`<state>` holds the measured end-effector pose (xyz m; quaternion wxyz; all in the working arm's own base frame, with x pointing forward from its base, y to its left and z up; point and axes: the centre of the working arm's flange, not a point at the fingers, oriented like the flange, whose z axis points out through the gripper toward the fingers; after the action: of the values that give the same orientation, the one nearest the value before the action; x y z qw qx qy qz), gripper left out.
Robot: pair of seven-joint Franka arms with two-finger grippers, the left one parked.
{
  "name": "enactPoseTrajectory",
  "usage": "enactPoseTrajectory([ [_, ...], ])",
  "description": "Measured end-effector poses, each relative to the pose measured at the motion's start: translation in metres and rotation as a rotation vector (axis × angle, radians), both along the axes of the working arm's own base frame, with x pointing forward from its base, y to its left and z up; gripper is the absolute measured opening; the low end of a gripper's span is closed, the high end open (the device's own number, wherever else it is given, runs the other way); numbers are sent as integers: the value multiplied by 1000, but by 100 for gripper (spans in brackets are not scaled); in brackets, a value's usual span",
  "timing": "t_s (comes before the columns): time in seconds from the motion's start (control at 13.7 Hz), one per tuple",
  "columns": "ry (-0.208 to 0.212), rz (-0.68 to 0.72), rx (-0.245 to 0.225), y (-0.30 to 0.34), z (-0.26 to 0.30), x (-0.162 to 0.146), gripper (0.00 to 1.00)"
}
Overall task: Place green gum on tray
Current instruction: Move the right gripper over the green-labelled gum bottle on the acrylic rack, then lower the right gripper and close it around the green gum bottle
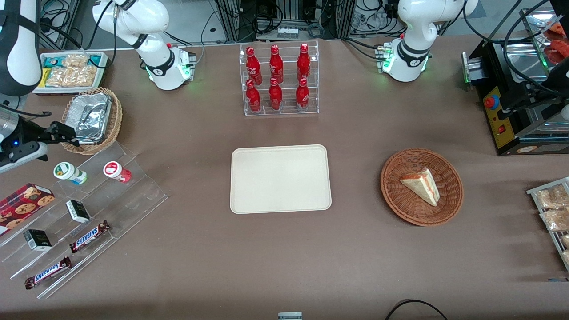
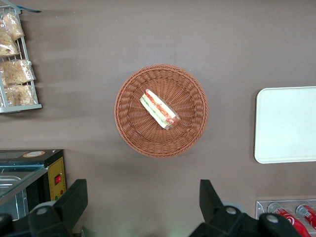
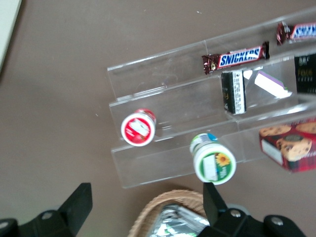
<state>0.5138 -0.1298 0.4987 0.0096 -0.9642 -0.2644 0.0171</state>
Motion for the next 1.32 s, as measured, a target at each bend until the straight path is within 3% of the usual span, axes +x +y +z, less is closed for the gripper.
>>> enactPoseTrajectory([
  [0.44, -59, 269, -13, -35, -32, -10, 100],
  [0.95, -89, 311, -39, -51, -69, 4, 100],
  [1.32, -77, 314, -39, -56, -94, 11, 100],
])
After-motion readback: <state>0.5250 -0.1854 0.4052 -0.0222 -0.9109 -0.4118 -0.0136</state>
